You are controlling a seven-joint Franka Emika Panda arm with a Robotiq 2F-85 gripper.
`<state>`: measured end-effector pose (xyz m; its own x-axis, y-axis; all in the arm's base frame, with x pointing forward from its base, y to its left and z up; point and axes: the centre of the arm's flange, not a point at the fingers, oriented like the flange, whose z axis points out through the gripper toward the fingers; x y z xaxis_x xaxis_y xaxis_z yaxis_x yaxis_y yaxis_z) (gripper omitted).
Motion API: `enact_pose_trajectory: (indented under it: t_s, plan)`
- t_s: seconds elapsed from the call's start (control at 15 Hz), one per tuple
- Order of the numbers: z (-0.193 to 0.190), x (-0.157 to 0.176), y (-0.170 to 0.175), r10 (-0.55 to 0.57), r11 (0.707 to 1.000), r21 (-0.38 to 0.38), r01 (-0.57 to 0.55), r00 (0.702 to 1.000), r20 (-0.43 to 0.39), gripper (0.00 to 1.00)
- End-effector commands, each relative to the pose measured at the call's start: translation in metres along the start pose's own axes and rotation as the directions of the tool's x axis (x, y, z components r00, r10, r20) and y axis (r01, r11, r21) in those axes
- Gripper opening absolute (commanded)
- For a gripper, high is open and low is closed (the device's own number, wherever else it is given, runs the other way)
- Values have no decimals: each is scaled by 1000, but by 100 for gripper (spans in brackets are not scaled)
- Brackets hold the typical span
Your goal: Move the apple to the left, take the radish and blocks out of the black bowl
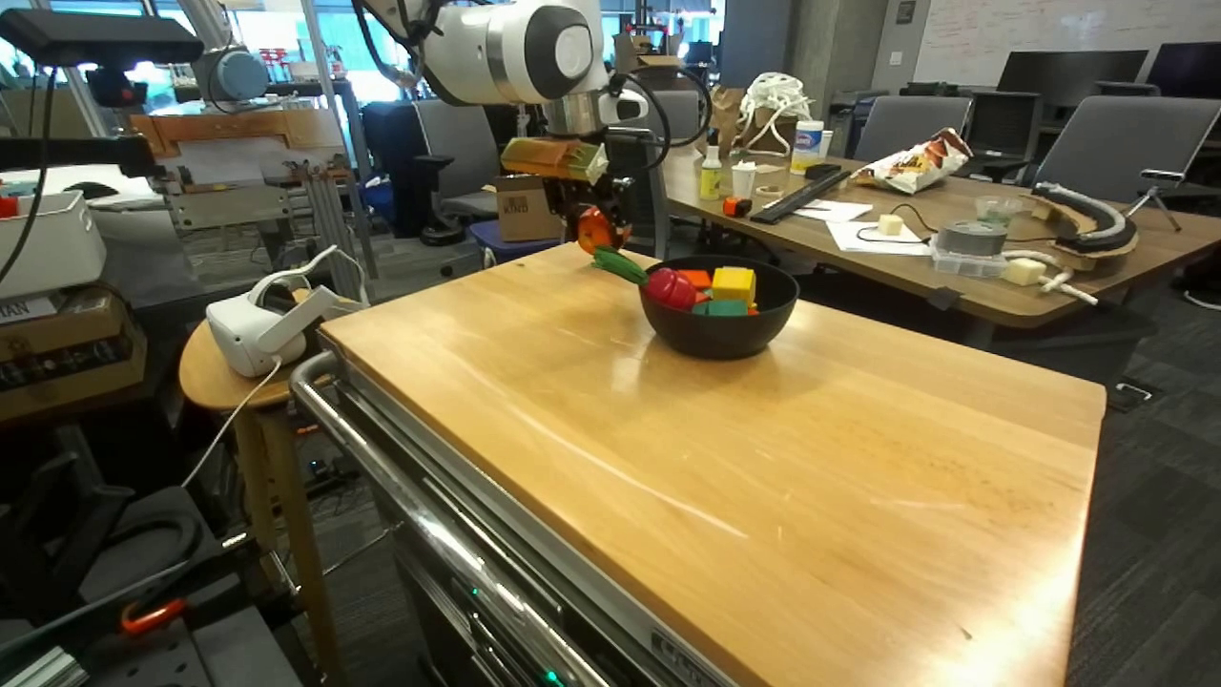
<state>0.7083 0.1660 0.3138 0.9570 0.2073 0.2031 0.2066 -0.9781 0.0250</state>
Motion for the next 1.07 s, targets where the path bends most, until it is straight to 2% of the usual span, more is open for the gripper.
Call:
enact_pose_trajectory:
  t_s: [0.0, 0.33, 0.8, 0.87, 1.0]
  plan:
    - [-20, -13, 3, -2, 999, -53, 1, 1000, -16, 53]
    - [-17, -26, 17, 24, 994, -103, -23, 1000, 9, 53]
    - [-5, -39, 20, 70, 992, -105, -64, 996, 54, 53]
    - [-6, -39, 20, 79, 992, -103, -73, 995, 54, 86]
    - [-10, -38, 21, 95, 991, -100, -90, 994, 46, 100]
